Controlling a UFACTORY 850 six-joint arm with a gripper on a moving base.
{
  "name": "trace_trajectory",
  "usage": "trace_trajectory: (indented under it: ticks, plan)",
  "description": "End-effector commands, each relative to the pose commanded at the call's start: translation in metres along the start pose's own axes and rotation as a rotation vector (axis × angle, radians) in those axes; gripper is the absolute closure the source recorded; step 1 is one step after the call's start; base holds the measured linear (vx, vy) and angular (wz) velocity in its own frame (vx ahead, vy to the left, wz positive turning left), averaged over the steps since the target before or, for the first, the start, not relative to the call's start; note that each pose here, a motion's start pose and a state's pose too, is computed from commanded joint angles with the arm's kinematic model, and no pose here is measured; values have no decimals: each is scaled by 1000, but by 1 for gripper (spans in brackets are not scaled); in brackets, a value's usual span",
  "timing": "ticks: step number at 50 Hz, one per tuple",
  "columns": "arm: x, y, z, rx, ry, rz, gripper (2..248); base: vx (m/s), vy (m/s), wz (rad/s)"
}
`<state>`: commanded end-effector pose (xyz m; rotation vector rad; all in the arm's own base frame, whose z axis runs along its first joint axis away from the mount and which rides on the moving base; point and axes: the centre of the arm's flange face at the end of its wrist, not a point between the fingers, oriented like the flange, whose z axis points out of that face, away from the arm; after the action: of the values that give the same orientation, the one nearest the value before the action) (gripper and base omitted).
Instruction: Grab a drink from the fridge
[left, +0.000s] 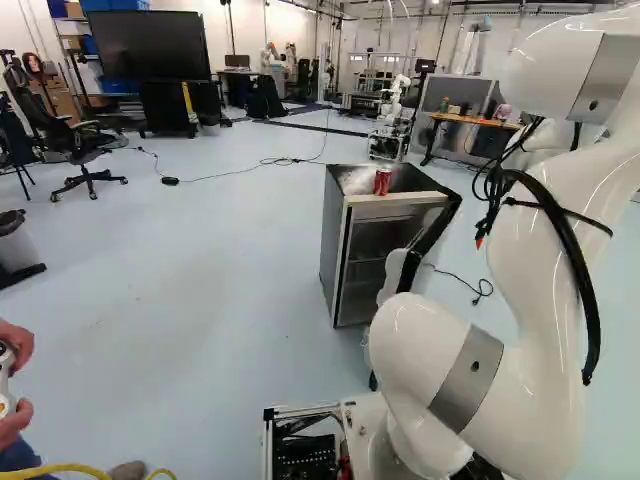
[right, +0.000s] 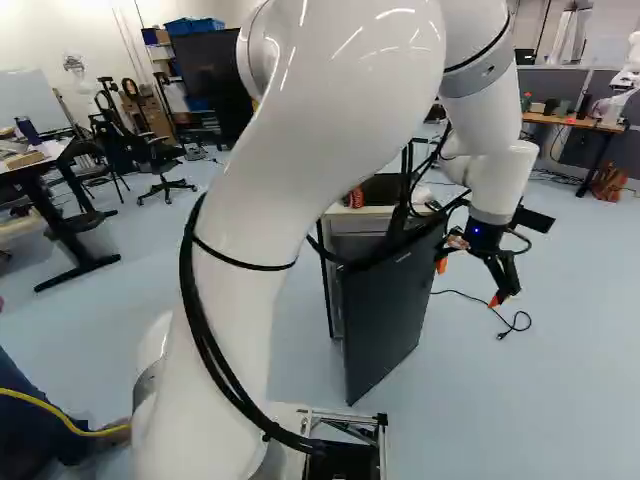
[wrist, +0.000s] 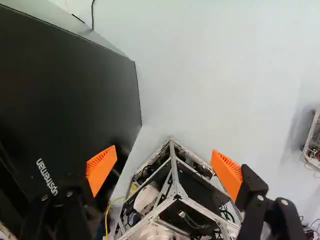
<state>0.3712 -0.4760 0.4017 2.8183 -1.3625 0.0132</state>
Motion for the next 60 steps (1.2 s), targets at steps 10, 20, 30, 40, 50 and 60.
trace_trajectory:
  ticks: [10, 20, 30, 40, 50, 60]
  plan:
    - [-15, -5, 0, -2, 16, -12, 3, 0, 0, 0]
    - [-30, -11, 0, -8, 32, -32, 3, 0, 0, 0]
    - [-45, -18, 0, -15, 49, -55, 3, 0, 0, 0]
    - [-59, -24, 0, -21, 73, -79, 3, 0, 0, 0]
    - [-74, -30, 0, -29, 104, -110, 3, 0, 0, 0]
    - [-87, -37, -1, -37, 144, -144, 3, 0, 0, 0]
